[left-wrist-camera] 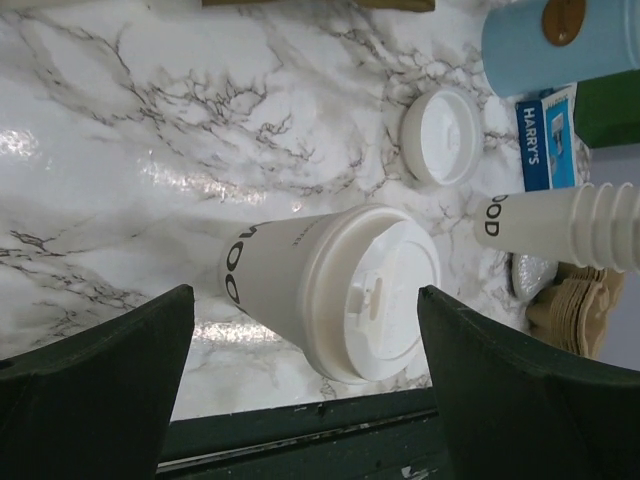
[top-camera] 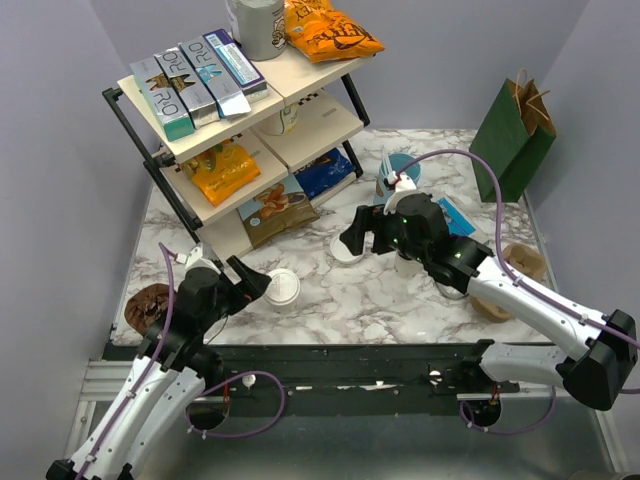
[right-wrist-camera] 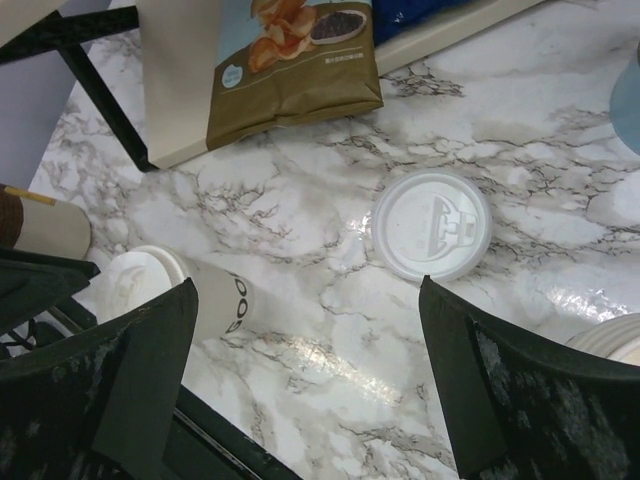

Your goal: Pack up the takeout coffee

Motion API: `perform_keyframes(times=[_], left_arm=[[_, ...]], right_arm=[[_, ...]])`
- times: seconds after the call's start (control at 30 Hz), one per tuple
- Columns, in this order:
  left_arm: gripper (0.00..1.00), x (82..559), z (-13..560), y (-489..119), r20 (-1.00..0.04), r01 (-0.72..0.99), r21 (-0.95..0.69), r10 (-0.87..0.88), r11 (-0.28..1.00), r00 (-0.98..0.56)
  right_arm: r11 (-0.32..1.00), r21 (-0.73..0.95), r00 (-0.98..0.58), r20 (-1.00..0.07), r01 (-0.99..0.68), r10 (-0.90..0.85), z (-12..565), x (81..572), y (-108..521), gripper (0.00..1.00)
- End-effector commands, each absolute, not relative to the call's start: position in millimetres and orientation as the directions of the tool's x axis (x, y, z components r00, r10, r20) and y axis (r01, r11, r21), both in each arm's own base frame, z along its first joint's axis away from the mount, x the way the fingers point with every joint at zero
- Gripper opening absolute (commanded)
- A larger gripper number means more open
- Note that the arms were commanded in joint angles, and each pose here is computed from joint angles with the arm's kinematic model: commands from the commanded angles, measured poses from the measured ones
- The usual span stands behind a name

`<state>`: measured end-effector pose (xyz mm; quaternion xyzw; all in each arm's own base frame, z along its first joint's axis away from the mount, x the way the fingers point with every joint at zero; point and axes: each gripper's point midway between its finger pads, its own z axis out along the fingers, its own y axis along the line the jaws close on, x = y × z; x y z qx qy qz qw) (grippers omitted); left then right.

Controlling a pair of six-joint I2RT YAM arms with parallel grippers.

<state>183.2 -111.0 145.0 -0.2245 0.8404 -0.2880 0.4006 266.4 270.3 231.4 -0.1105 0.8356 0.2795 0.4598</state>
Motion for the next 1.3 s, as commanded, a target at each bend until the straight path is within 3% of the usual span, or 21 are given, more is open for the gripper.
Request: perform_keyframes(times=[0.0, 0.43, 0.63, 0.77, 0.93, 1.27], left_arm=[[0.99, 178.1, 138.0, -135.9, -0.475, -0.075, -0.749, -0.612, 0.659, -0.632], [0.87, 182.7, 110.0, -136.5, -0.43, -0.149, -0.742, -0.634, 0.654, -0.643], [0.71, 178.3, 97.0, -138.6, -0.394, -0.178, -0.745, -0.638, 0.643, -0.661], [0.56, 177.8, 91.1, -140.7, -0.381, -0.181, -0.752, -0.641, 0.634, -0.666], [0.47, 178.2, 87.3, -139.6, -0.386, -0.184, -0.743, -0.637, 0.643, -0.667], [0.52, 186.7, 99.3, -142.0, -0.426, -0.144, -0.732, -0.612, 0.666, -0.666]], right_arm=[[0.845, 0.359, -0.552, -0.828, -0.397, 0.093, 222.8, 270.0, 261.3, 1.0], [0.835, 0.39, -0.582, -0.806, -0.388, 0.106, 216.7, 266.4, 264.3, 1.0], [0.836, 0.394, -0.585, -0.804, -0.383, 0.111, 216.0, 265.5, 263.4, 1.0], [0.838, 0.395, -0.594, -0.797, -0.377, 0.109, 211.0, 264.3, 262.8, 1.0], [0.842, 0.395, -0.6, -0.792, -0.368, 0.11, 208.1, 263.3, 260.9, 1.0], [0.848, 0.387, -0.597, -0.795, -0.363, 0.108, 207.8, 262.7, 257.0, 1.0]])
